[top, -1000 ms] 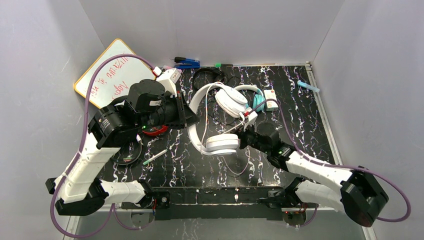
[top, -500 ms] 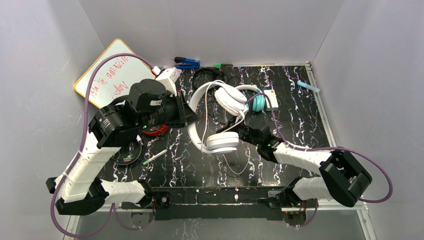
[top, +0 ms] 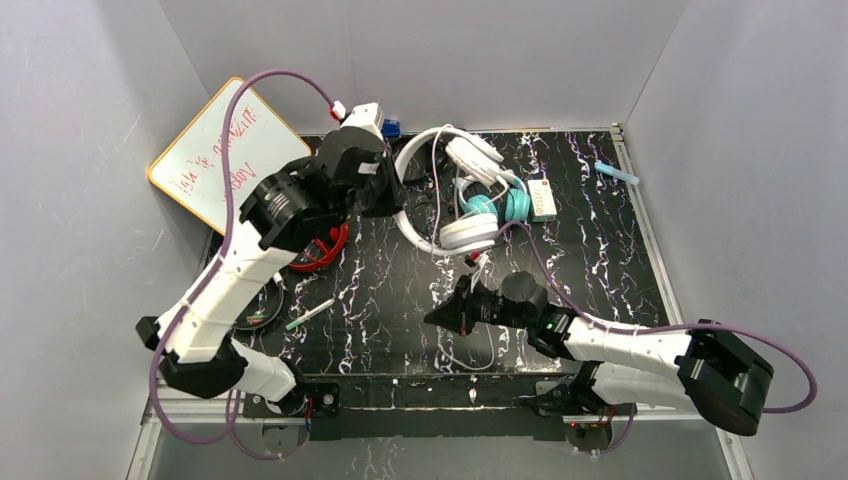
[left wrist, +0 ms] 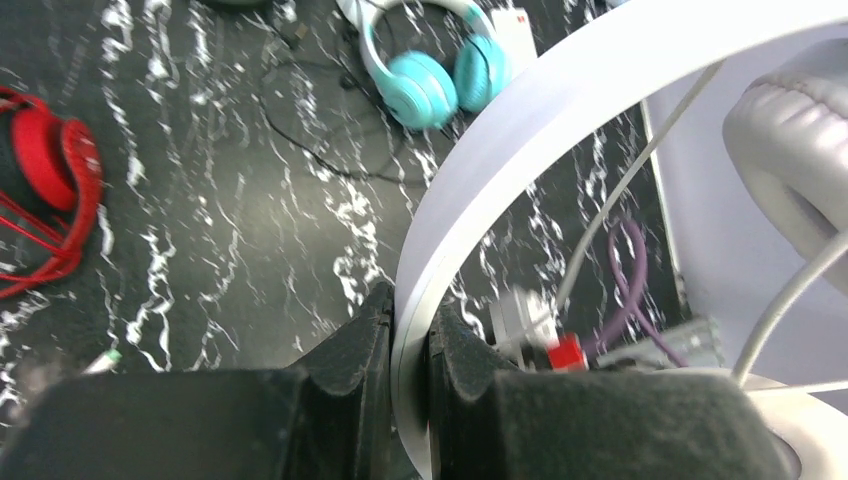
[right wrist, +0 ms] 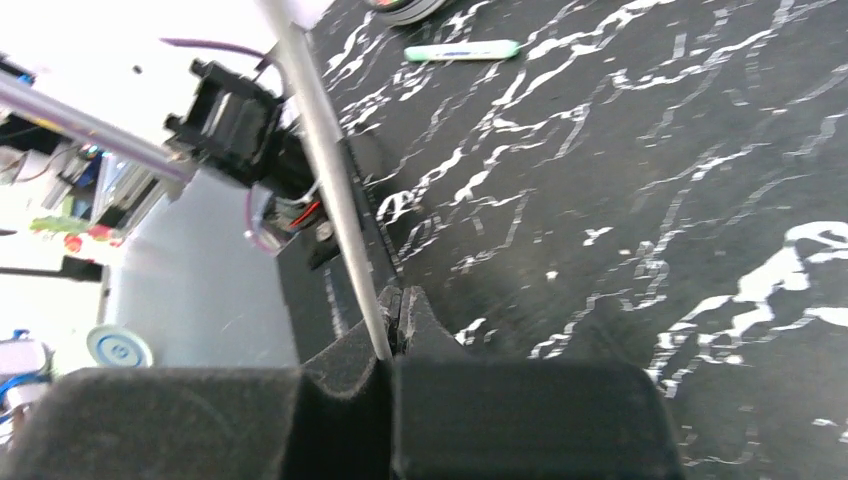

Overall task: Wrap the headphones
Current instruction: Wrap the headphones cable around the headphones.

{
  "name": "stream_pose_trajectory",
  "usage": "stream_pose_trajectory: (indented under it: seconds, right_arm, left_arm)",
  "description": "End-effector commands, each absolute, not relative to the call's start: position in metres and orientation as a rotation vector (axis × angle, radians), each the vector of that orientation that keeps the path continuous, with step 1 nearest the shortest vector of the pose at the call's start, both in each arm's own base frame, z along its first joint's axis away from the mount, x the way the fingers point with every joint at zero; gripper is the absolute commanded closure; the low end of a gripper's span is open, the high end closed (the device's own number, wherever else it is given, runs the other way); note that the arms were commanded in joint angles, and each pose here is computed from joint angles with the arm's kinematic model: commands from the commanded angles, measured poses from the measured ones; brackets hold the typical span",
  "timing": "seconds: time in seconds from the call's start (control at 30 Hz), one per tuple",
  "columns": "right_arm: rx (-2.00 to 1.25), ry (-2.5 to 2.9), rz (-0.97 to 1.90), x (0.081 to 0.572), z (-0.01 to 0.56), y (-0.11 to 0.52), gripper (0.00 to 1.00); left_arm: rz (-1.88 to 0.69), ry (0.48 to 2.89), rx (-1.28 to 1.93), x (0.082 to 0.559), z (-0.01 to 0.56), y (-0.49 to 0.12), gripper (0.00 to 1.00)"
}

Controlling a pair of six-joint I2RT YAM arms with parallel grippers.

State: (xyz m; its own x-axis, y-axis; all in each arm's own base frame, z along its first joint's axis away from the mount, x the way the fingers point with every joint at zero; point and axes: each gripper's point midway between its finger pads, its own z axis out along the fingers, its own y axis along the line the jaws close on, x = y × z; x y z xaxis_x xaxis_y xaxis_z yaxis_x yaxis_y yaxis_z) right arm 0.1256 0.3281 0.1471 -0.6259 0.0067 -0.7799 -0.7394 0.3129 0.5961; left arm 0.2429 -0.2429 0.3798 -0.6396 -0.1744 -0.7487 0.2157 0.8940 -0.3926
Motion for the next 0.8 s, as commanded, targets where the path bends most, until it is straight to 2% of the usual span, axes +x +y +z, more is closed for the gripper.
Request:
stream_pose_trajectory:
  seconds: [0.0, 0.17, 0.37, 0.6, 0.77]
  right_arm:
    - [-0.644, 1.893, 1.439, 0.099, 0.155, 0.334, 0.99]
    - [-0.7, 1.938, 1.496, 0.073, 0.15, 0.351, 0.97]
    - [-0.724, 1.895, 1.579, 0.056, 0.171, 0.38, 0.95]
    - [-0.721, 1.893, 1.599, 0.048, 0.197, 0.392, 0.97]
    - [-0.74, 1.886, 1.584, 0.046, 0.215, 0.397, 0.91]
  left_arm:
    - [-0.481, 2.021, -0.089, 0.279, 0.421, -0.219, 1.0]
    - [-0.509, 2.009, -0.21, 0.309, 0.415, -0.205, 1.0]
    - [-0.675, 2.065, -0.363, 0.336, 0.373, -0.206, 1.0]
    - [-0.451, 2.078, -0.515, 0.36, 0.323, -0.156, 1.0]
    - [-0.313, 2.089, -0.514, 0.365, 0.295, -0.139, 1.0]
